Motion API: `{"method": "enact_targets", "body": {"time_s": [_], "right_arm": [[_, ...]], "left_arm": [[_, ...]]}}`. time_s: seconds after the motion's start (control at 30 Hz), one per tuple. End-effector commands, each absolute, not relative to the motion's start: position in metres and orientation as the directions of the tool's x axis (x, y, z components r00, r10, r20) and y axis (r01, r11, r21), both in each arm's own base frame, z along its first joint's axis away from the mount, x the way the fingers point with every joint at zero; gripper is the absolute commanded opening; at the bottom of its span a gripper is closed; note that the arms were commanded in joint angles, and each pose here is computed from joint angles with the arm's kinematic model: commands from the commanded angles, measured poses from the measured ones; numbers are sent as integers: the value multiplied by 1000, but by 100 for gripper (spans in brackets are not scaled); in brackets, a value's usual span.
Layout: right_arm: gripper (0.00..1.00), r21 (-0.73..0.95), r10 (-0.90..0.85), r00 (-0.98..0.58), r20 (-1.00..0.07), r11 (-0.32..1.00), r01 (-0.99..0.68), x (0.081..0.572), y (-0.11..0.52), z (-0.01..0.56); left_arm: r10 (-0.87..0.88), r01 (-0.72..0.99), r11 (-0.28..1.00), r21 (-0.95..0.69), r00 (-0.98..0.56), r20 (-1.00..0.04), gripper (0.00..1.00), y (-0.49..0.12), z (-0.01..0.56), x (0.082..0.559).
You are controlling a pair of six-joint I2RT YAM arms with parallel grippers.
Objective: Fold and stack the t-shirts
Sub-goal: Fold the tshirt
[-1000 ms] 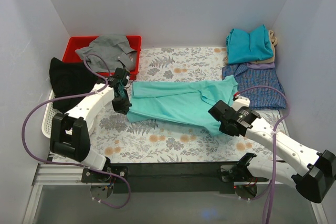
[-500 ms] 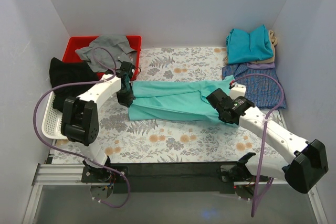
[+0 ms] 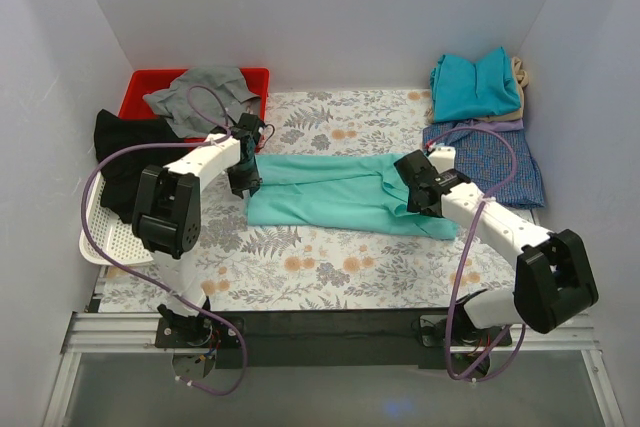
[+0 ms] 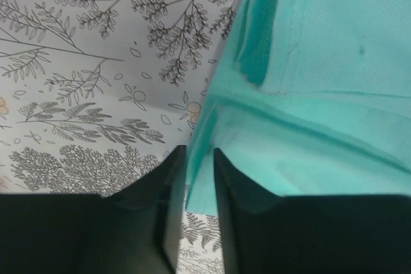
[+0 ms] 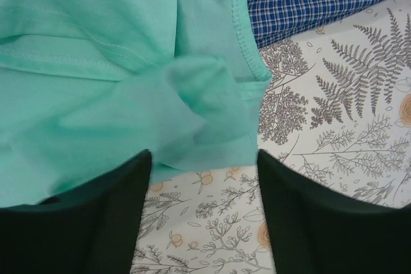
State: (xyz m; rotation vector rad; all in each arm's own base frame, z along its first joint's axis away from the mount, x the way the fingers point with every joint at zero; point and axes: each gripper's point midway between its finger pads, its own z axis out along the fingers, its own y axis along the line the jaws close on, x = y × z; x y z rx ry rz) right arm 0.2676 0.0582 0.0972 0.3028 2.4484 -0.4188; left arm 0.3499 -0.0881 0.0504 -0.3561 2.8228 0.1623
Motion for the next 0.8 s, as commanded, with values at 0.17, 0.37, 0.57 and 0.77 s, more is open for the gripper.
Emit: {"method": "enact_targets", "body": {"time_s": [0.17,0.37,0.57,0.77], "right_arm": [[84,-238,5,-647,-763,928,287,330,54,155],[83,-98,34,-679,-734,983,156,330,78,155],[76,99,101,-781,-616,994,51,293,114,120],[75,149,132,-826,-548,987,59,259,115,101]], "left_arm": [[-251,-364,917,162,-844,-473,42,-60,87,384],[-237,-273,962,-2,-835,-497,43,-89,118,395],[-191,-89,964,-252,-889,-417,39,-144,117,383],[-159,-13,916,-402,-929,-333,39,-180,109,368]]}}
